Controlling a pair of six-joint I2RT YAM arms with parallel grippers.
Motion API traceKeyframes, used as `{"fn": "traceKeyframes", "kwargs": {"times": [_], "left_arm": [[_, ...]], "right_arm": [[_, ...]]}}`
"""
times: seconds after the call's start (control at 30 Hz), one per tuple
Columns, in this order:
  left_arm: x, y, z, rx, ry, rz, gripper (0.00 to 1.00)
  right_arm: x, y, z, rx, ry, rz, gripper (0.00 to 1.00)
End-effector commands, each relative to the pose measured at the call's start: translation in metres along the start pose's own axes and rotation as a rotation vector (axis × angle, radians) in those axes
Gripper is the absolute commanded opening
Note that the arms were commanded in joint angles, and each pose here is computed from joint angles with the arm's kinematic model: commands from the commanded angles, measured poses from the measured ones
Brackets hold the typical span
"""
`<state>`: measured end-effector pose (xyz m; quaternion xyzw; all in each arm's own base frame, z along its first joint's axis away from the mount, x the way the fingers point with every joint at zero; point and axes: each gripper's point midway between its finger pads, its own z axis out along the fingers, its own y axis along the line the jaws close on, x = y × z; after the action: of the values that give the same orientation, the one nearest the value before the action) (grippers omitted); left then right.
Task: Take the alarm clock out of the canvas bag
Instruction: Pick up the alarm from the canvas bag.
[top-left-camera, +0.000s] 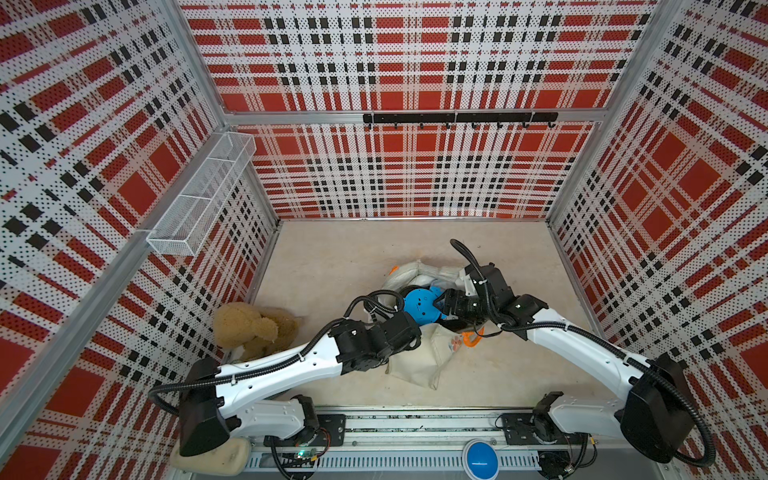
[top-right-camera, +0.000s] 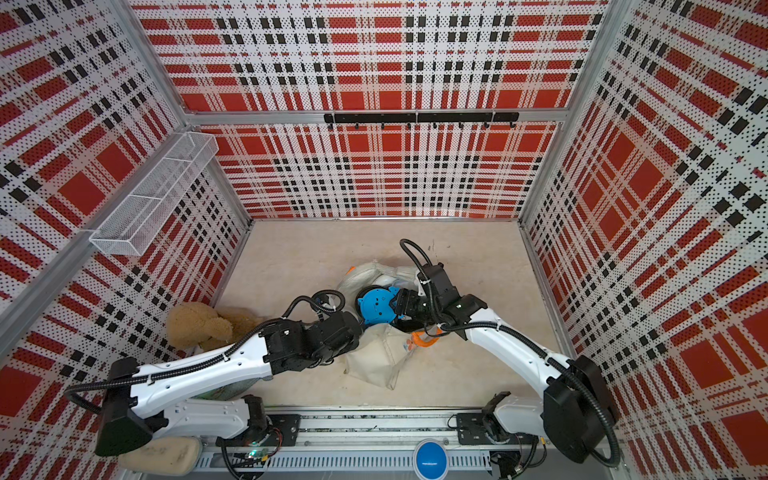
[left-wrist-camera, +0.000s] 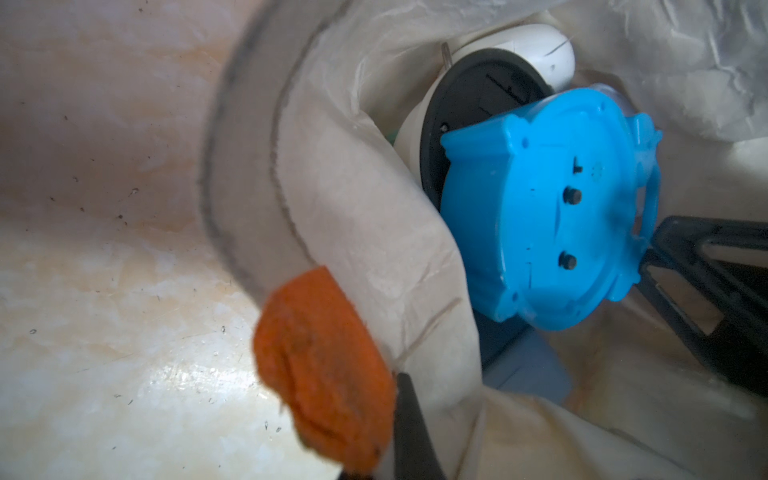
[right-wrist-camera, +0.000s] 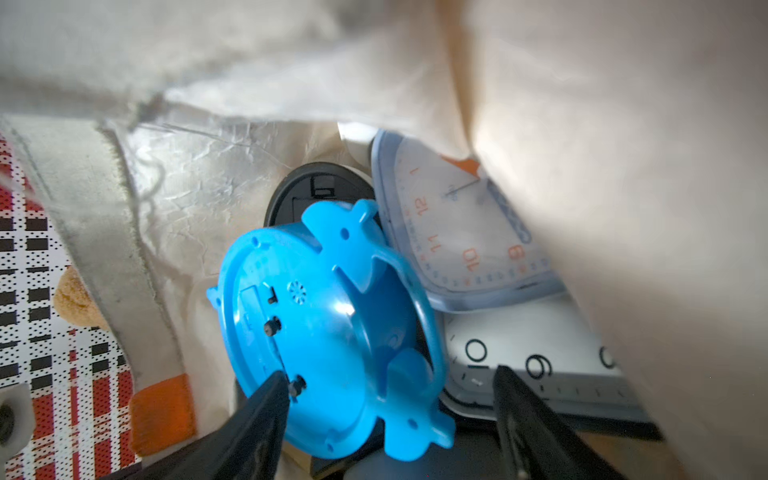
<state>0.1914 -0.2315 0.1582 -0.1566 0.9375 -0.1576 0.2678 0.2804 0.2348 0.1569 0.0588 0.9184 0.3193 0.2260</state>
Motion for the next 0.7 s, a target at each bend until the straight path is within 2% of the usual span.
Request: {"fn": "traceKeyframes", "kwargs": {"times": [0.0, 0.13, 0.23, 0.43, 0.67], "left_arm": [[0.008, 0.017, 0.005, -0.057, 0.041, 0.027, 0.0], [0.006, 0.017, 0.006, -0.06, 0.046, 0.03, 0.0], [0.006, 0.017, 0.007, -0.064, 0.051, 0.03, 0.0], [0.005, 0.017, 0.008, -0.069, 0.057, 0.034, 0.0], [0.007, 0.013, 0.01, -0.069, 0.078, 0.045, 0.0]], "right_arm": [[-0.02, 0.002, -0.005, -0.001, -0.062, -0.014, 0.8], [-0.024, 0.002, 0.006, -0.024, -0.059, -0.017, 0.76], [-0.025, 0.009, 0.015, -0.083, -0.047, -0.031, 0.69], [-0.024, 0.028, 0.021, -0.225, -0.04, -0.083, 0.45], [-0.024, 0.04, 0.012, -0.287, -0.05, -0.126, 0.3]]}}
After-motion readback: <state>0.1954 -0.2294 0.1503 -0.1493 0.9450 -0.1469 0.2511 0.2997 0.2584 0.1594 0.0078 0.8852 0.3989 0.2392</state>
